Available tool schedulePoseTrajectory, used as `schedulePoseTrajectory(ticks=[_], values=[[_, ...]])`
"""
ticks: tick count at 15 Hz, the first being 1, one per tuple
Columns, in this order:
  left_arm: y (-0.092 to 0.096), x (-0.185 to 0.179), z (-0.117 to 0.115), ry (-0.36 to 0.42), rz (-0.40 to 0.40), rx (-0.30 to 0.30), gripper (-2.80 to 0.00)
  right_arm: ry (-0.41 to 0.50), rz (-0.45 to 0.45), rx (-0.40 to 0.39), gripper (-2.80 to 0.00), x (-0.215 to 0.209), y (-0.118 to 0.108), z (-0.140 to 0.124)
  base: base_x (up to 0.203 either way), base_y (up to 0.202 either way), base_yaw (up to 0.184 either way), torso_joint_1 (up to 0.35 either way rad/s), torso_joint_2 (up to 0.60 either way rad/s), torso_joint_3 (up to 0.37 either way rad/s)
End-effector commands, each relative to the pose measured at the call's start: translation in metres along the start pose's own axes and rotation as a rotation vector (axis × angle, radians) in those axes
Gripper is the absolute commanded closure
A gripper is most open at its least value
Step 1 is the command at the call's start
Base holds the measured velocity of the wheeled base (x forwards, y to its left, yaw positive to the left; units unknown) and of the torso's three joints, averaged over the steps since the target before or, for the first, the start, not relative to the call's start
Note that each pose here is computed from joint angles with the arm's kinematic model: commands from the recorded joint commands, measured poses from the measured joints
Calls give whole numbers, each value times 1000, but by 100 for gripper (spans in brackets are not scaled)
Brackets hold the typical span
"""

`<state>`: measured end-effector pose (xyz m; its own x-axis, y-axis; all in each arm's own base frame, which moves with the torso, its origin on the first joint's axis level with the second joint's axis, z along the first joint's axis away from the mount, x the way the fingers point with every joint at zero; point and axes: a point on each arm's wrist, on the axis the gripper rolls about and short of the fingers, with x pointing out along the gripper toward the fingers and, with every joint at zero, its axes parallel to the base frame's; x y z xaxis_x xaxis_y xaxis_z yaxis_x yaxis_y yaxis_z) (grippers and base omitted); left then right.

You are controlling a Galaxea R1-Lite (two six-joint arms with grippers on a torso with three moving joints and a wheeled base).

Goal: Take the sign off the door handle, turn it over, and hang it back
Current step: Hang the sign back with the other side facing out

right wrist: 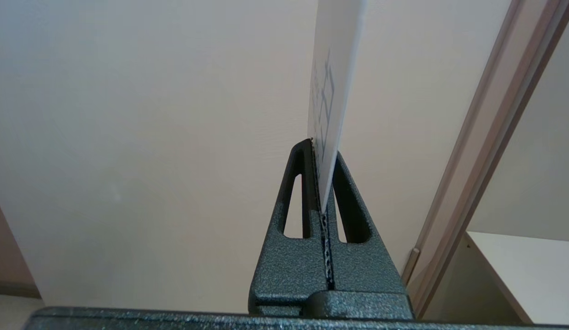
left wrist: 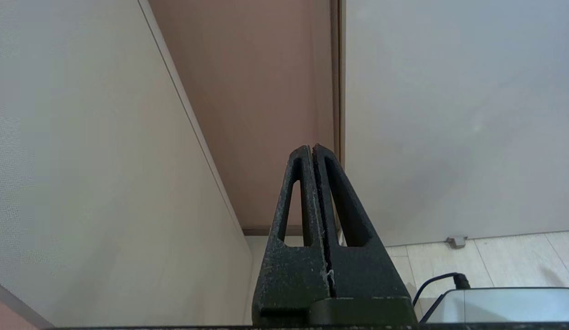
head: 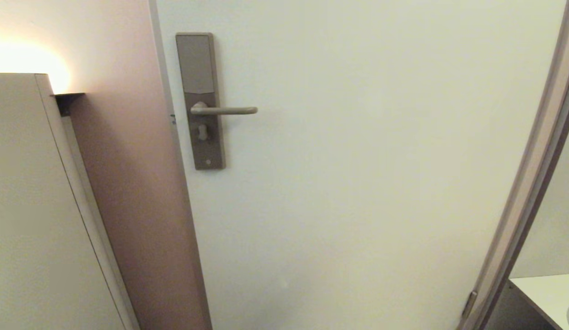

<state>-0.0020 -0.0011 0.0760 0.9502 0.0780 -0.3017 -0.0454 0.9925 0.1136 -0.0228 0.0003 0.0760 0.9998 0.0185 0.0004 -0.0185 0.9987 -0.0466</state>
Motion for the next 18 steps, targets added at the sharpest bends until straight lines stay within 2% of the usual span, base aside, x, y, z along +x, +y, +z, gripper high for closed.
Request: schedulePoseTrajectory(ticks=[1, 18], values=[[0, 0, 0, 2, 0, 0, 0, 0, 1, -1, 0, 0, 0, 0, 0, 0, 0, 0, 0, 0], [0, 0, 0, 2, 0, 0, 0, 0, 0, 1, 0, 0, 0, 0, 0, 0, 0, 0, 0, 0]])
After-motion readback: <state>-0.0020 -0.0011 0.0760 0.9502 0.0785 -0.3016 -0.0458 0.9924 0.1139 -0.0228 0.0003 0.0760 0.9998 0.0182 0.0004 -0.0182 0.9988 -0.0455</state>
